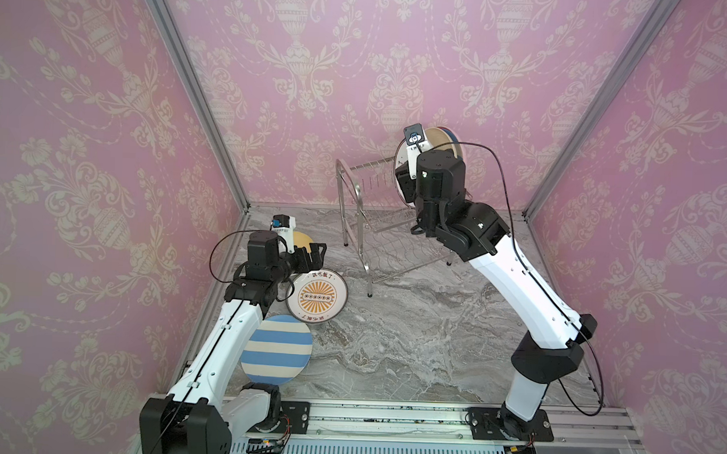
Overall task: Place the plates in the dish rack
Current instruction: 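Open the right gripper and withdraw it from the rack toward the table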
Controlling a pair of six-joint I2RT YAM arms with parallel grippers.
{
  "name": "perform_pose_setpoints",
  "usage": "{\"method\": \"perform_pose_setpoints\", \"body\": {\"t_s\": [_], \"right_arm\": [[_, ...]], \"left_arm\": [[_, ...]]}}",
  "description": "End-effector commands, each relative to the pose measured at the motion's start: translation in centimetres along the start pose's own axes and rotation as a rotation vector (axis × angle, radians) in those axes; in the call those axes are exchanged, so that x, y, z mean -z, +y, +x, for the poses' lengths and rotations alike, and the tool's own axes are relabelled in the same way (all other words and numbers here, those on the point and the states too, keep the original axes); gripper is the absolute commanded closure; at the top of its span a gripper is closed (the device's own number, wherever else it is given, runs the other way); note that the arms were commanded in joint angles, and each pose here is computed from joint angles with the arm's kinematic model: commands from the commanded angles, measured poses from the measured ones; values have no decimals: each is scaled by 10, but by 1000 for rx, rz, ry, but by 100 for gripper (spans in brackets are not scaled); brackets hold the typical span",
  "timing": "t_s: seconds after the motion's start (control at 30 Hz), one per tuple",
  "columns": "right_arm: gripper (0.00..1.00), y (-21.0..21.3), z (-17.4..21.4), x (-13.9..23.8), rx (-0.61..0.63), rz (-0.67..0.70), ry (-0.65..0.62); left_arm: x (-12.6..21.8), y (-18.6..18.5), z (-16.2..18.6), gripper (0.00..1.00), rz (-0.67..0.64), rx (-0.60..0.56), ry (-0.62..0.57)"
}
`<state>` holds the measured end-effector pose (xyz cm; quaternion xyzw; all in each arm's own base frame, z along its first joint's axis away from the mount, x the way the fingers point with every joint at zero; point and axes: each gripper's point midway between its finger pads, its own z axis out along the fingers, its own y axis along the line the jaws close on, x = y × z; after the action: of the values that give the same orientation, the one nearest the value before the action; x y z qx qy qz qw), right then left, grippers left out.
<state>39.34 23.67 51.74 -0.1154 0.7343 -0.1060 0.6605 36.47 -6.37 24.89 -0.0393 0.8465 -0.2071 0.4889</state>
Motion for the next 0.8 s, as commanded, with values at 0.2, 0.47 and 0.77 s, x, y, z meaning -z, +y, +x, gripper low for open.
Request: {"method": "perform_pose_setpoints", "body": {"t_s": [0.2,0.47,0.77], "right_arm": [[32,59,144,90,-511,-533,340],[32,161,281,114,-783,-692,534],[30,285,324,139,-606,-997,746]], "left_arm": [[4,41,8,1,-149,122,-23],[-5,58,42,1,-170,214,18],[42,134,106,1,-536,291,38]]}}
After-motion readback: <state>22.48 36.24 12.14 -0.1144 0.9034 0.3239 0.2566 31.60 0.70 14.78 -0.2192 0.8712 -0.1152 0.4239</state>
